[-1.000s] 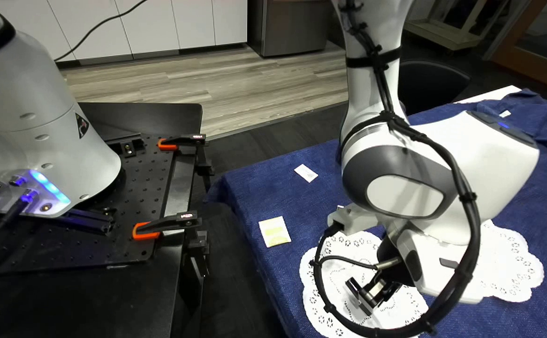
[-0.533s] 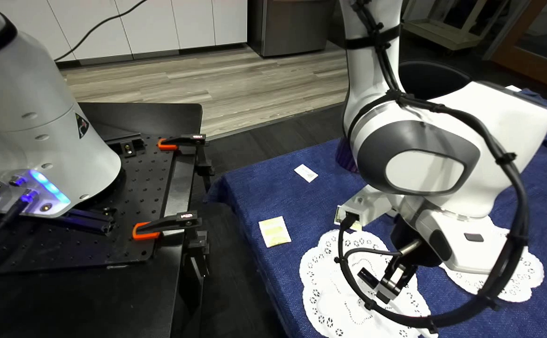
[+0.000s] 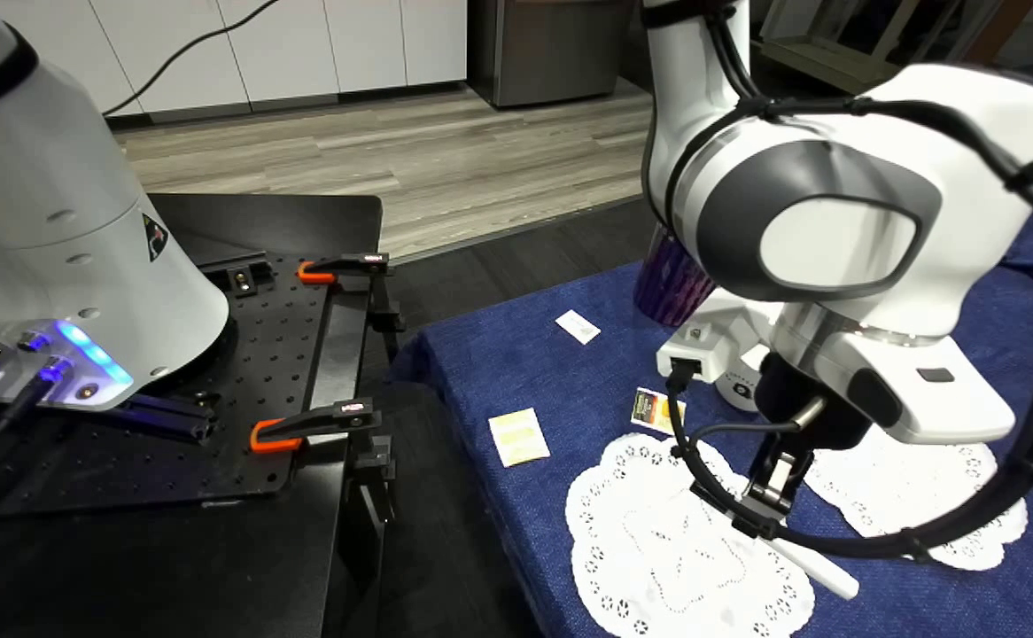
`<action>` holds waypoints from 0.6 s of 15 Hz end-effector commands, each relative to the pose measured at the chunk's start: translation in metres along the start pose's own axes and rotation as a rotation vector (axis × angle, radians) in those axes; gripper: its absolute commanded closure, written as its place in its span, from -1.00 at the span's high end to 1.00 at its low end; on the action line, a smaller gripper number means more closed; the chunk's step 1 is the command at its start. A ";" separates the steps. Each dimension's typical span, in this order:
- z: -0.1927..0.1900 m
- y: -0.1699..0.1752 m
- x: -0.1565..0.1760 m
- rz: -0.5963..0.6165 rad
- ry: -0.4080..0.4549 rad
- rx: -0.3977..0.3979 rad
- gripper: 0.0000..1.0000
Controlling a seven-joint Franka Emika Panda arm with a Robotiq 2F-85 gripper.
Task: Put the marker in the white cup
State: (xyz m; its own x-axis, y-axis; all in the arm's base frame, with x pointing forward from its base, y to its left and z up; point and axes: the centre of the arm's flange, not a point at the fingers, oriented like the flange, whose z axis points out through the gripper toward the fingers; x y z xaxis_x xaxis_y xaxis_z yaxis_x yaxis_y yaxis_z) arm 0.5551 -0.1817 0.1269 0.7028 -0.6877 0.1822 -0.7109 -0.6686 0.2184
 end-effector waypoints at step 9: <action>-0.091 0.030 -0.058 -0.199 0.026 -0.028 -0.90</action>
State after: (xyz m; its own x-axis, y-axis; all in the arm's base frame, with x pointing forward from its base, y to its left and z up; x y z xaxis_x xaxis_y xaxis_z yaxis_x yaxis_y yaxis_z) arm 0.5188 -0.1495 0.1789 0.8118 -0.5548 0.1821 -0.5838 -0.7653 0.2711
